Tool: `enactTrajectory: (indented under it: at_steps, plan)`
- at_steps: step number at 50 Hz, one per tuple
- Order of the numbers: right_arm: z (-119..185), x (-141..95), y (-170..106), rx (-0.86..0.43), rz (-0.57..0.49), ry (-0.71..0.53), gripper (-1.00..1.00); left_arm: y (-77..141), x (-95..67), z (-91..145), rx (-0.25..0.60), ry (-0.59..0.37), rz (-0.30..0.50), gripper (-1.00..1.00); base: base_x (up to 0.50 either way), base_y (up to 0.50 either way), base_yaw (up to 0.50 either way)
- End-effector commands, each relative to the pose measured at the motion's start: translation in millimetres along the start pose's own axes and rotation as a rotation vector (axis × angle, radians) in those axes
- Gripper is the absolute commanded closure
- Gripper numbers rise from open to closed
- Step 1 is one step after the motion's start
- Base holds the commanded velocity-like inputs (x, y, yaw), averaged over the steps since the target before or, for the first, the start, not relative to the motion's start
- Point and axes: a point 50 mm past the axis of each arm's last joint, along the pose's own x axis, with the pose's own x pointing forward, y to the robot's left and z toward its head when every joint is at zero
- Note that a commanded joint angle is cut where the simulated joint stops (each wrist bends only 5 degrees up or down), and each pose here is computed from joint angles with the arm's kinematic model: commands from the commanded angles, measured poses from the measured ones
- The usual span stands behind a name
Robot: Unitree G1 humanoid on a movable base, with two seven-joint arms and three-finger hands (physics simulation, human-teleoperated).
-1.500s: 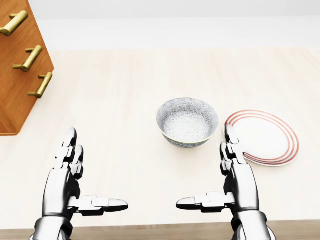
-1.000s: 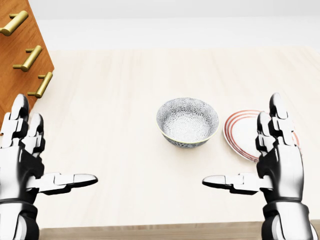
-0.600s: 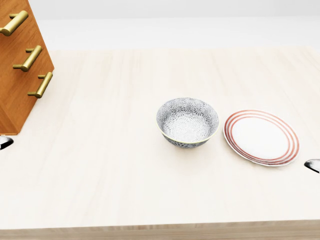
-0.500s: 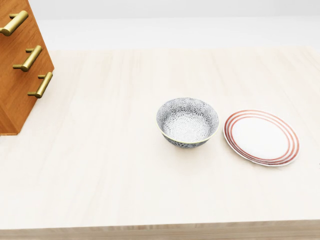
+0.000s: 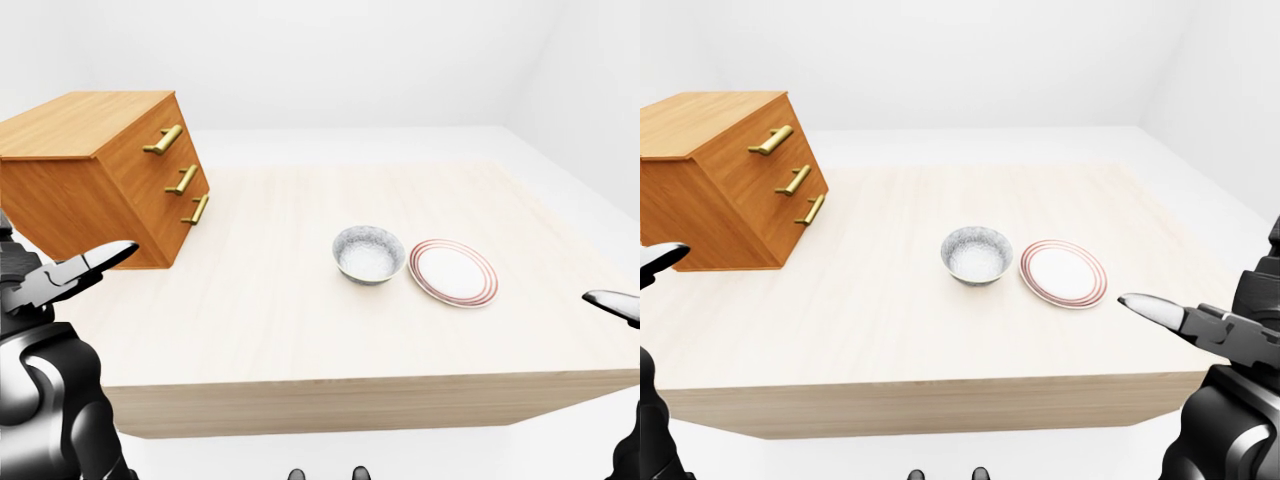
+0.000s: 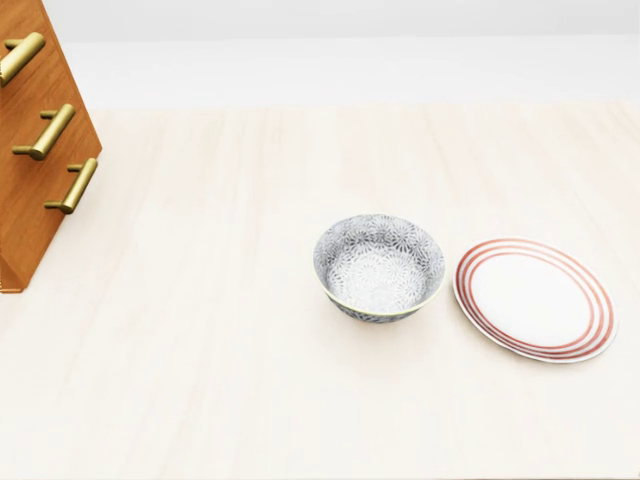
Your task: Put the bowl on top of the cabinet.
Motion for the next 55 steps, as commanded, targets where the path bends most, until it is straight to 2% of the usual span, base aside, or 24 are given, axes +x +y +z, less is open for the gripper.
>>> enactTrajectory:
  at_steps: [1, 27, 40, 55]
  plan:
    - [0.0, -0.3, 0.0, 0.011, 0.006, 0.003, -1.00, 1.8, 1.2, 0.8, -0.005, -0.002, 0.011, -1.00, 0.50, 0.00, 0.00]
    - [4.6, -1.9, 0.7, -0.002, 0.012, -0.011, -1.00, 1.7, -0.3, -1.2, 0.003, 0.007, 0.011, -1.00, 0.50, 0.00, 0.00]
    - [3.4, -4.7, 6.4, -0.027, 0.061, -0.004, -1.00, 0.6, -1.0, 2.6, -0.001, -0.008, 0.007, -1.00, 0.01, 0.00, 0.00]
    - [-0.4, -5.4, 7.1, -0.043, 0.070, 0.012, -1.00, 1.4, -1.7, -0.8, 0.007, 0.006, 0.005, -1.00, 0.00, 0.26, 0.00]
